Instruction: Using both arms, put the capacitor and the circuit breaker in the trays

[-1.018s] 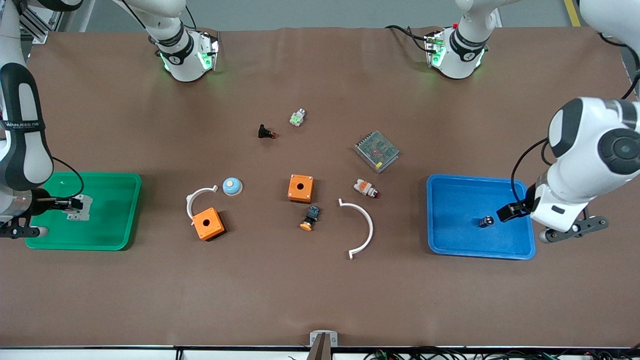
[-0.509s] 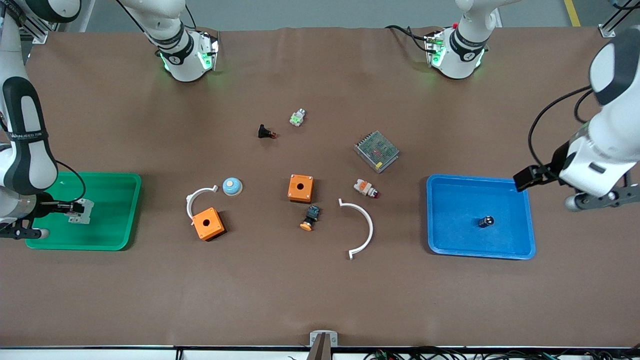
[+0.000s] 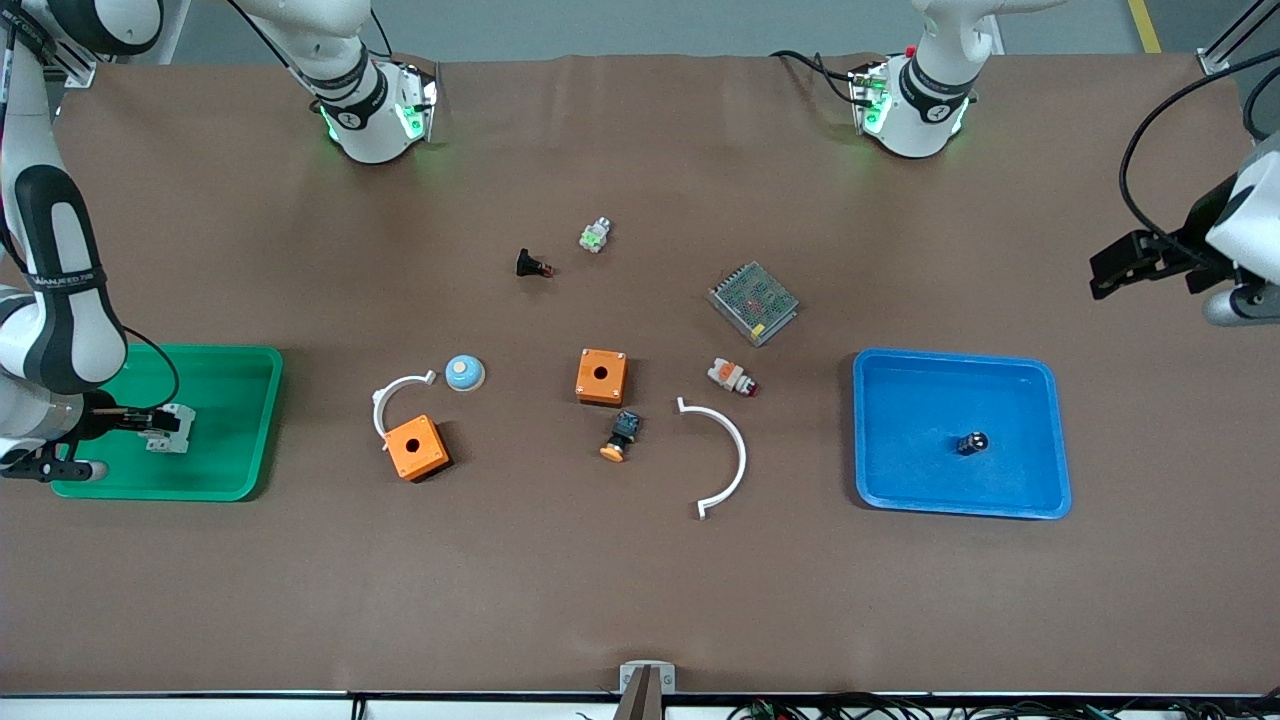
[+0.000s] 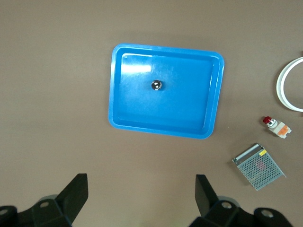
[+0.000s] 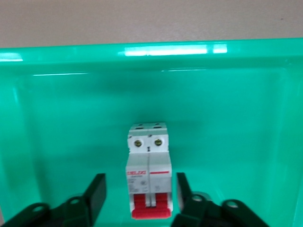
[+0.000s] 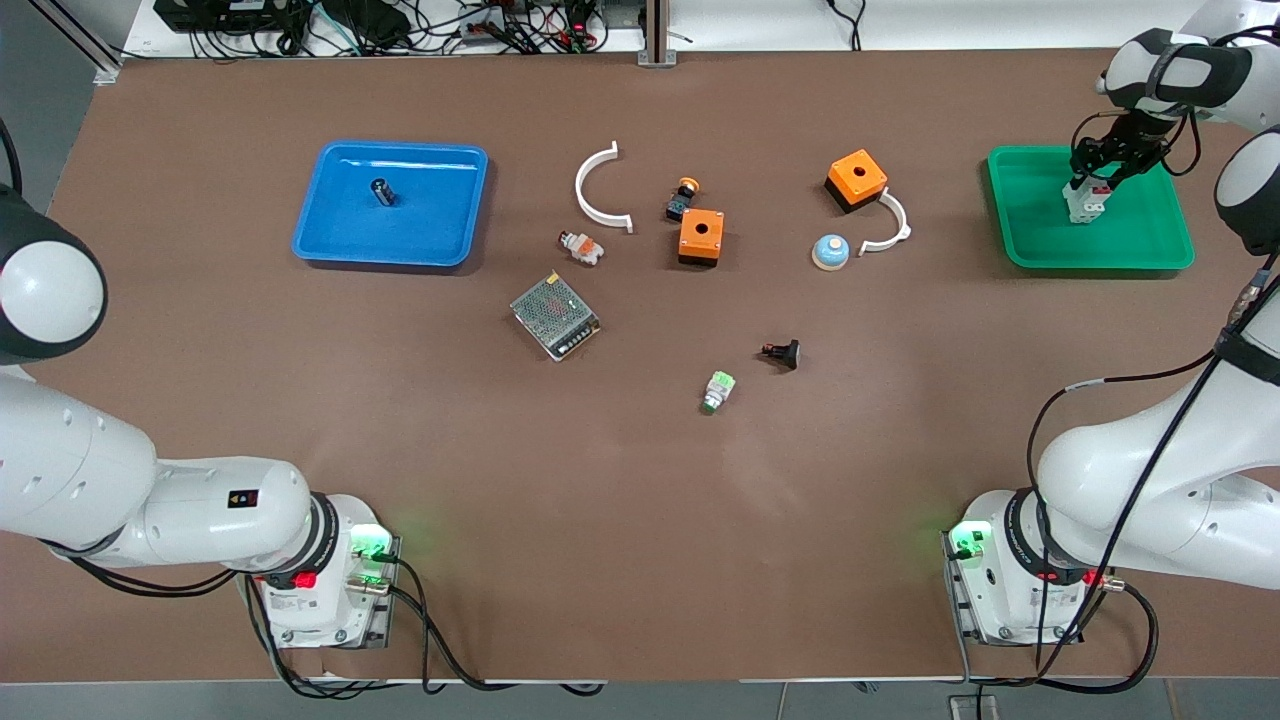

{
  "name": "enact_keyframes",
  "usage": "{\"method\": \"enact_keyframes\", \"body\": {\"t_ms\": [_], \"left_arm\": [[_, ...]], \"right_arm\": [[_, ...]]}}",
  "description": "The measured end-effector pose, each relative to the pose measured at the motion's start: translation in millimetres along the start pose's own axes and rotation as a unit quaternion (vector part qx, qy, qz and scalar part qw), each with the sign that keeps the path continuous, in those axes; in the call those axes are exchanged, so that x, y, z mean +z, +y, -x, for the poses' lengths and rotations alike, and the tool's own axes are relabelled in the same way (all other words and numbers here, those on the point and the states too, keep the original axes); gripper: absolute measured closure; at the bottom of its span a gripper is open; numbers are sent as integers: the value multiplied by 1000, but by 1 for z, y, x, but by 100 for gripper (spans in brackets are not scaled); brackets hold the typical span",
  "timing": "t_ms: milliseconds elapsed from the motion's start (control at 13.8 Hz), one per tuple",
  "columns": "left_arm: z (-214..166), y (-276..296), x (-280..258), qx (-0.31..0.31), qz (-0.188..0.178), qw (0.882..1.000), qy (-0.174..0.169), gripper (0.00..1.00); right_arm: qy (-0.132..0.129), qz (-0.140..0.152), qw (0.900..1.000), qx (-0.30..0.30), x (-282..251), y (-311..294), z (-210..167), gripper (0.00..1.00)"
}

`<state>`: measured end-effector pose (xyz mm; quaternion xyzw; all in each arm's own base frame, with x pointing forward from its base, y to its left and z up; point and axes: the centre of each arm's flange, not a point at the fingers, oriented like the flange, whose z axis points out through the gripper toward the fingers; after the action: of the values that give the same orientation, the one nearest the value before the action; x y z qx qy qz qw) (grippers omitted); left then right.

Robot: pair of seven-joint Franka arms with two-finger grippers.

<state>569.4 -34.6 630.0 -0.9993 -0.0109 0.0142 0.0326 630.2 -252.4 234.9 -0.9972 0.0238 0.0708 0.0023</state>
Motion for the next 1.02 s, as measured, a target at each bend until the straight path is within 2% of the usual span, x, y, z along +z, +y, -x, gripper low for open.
{"method": "enact_keyframes", "body": {"t_ms": [145, 218, 436, 582, 873, 1018], "left_arm": [[9, 3, -4, 2, 7, 1000, -2, 0], [13, 4, -5, 2, 9, 1000, -3, 0], [24, -1, -7, -2, 8, 1000, -4, 0], [30, -5, -12, -5, 9, 1000, 0, 0], [32, -3, -10, 6, 16, 1000, -3, 0], [32, -2, -10, 8, 19, 1000, -4, 0]], "right_arm": [[-14, -3, 1000, -1, -28, -11, 3, 6], [-23, -4, 1000, 4, -51, -20, 7, 0], [-47, 5, 998, 30, -142, -80, 30, 0], [-47, 17, 998, 34, -194, -129, 53, 0], [-35, 31, 998, 50, -243, -207, 111, 0], [-38, 12, 998, 47, -257, -233, 136, 0]]}}
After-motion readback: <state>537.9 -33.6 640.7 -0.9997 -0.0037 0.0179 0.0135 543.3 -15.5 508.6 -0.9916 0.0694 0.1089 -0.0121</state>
